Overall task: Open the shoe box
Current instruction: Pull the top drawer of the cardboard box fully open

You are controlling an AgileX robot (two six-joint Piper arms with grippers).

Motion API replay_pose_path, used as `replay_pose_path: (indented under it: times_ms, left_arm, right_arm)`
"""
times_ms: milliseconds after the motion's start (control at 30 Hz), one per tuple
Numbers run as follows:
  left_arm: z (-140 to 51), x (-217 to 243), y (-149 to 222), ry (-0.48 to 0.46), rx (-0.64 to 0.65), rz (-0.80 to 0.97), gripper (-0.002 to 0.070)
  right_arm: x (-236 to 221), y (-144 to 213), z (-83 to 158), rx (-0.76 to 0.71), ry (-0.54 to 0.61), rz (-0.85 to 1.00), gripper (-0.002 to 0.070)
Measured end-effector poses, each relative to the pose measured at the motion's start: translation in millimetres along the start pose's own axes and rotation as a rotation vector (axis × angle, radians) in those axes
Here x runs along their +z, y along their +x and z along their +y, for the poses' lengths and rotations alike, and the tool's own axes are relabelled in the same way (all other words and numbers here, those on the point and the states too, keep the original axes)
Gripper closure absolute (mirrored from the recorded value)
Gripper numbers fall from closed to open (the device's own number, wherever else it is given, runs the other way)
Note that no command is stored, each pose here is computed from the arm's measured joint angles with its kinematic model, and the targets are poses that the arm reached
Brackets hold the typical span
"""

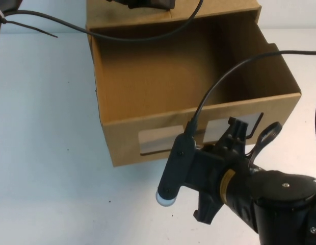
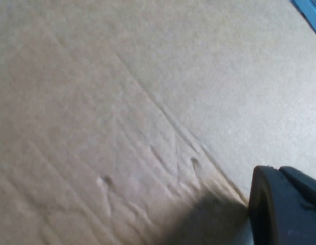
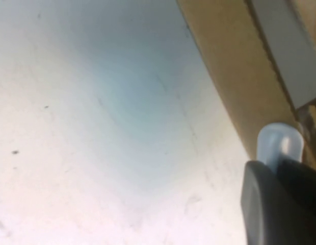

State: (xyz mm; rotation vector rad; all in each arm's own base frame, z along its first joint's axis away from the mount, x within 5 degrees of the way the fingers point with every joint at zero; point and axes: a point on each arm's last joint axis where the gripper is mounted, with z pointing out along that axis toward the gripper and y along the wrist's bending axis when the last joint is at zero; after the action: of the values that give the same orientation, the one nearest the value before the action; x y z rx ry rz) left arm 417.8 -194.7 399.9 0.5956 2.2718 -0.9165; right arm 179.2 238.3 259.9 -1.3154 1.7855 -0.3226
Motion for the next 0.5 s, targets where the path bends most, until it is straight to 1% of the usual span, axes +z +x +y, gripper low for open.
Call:
replay_pose_path:
  times_ms: [100, 133, 200, 267, 333, 400, 500]
  left_arm:
    - [-0.3, 0.0, 0.2, 0.003, -0.001, 0.002, 0.0680]
    - [-0.3, 0.0, 0.2, 0.003, -0.001, 0.002, 0.0680]
    - [-0.3, 0.0, 0.2, 0.003, -0.001, 0.002, 0.0680]
    - [-0.3, 0.0, 0.2, 0.003, -0.001, 0.002, 0.0680]
    - [-2.0, -2.4, -1.6, 0.002, 0.007, -0.006, 0.0680]
    - [-3.9, -5.6, -3.5, -0.003, 0.021, -0.011, 0.0680]
    - [-9.0, -12.5, -7.6, -0.003, 0.049, -0.021, 0.0680]
  right_arm:
    - [-1.5, 1.7, 1.9, 0.045, -0.025, 0.019, 0.0639]
    - [-3.1, 2.8, 3.5, 0.069, -0.037, 0.031, 0.0618]
    - [-9.0, 3.3, 4.7, 0.101, -0.052, 0.037, 0.0553]
    - [-18.3, 0.6, 5.2, 0.117, -0.065, 0.012, 0.0460]
    - [-28.2, -1.7, 4.2, 0.128, -0.071, -0.016, 0.0388]
    - [-38.9, -3.6, 2.5, 0.141, -0.074, -0.040, 0.0364]
    - [-57.9, -6.9, -4.2, 0.168, -0.063, -0.069, 0.0384]
